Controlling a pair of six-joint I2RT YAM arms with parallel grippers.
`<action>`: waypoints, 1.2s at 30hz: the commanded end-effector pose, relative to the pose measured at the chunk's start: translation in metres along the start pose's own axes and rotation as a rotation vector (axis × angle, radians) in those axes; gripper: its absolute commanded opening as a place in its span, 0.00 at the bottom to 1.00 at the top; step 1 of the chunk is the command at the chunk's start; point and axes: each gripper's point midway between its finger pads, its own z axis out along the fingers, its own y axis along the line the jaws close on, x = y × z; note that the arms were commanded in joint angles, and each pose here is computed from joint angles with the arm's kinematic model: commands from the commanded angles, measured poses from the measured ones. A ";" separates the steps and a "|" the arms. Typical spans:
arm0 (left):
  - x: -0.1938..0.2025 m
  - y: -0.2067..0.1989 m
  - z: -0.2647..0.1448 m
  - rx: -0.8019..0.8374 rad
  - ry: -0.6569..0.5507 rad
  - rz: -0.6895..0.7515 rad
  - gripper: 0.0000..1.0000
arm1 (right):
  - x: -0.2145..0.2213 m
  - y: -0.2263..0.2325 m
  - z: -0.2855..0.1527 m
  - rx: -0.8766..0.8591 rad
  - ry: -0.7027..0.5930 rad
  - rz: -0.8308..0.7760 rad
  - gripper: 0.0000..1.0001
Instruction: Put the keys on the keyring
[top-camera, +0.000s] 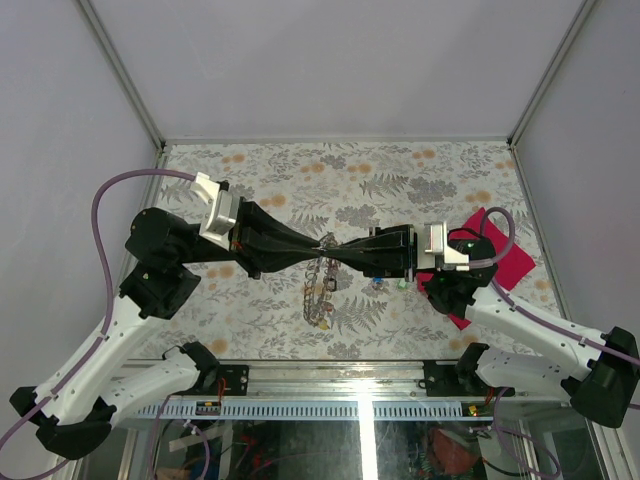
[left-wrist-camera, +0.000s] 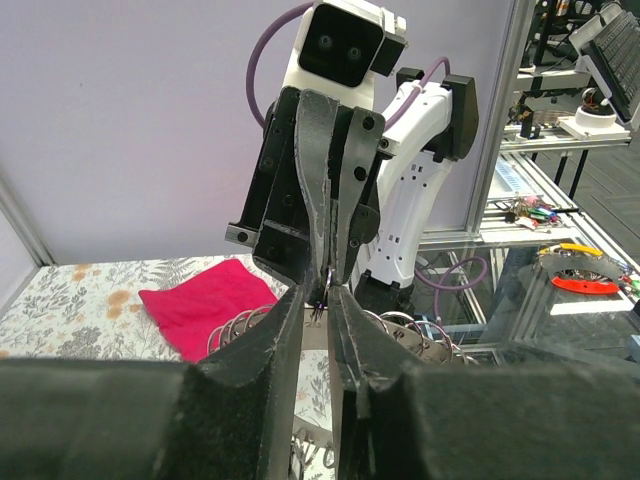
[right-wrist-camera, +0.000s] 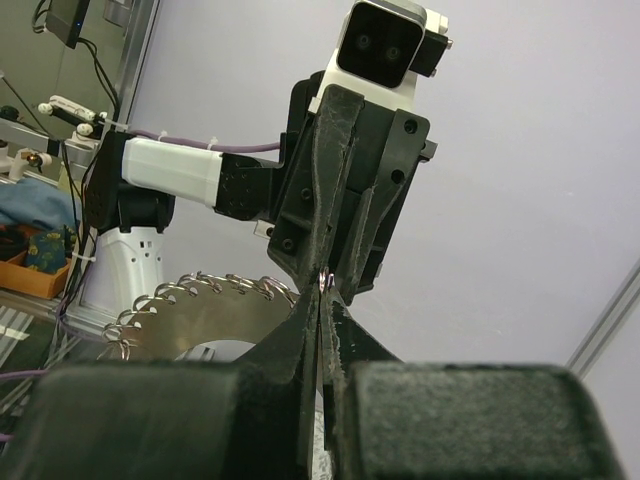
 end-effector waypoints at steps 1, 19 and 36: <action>-0.009 -0.004 0.002 0.021 -0.032 0.030 0.16 | -0.054 -0.004 0.014 0.004 -0.150 -0.106 0.00; -0.007 0.003 0.002 -0.040 -0.017 -0.034 0.00 | -0.051 -0.007 0.013 0.033 -0.128 -0.104 0.07; 0.013 0.047 -0.009 -0.310 0.060 -0.093 0.00 | 0.018 -0.031 -0.073 0.465 0.390 0.074 0.37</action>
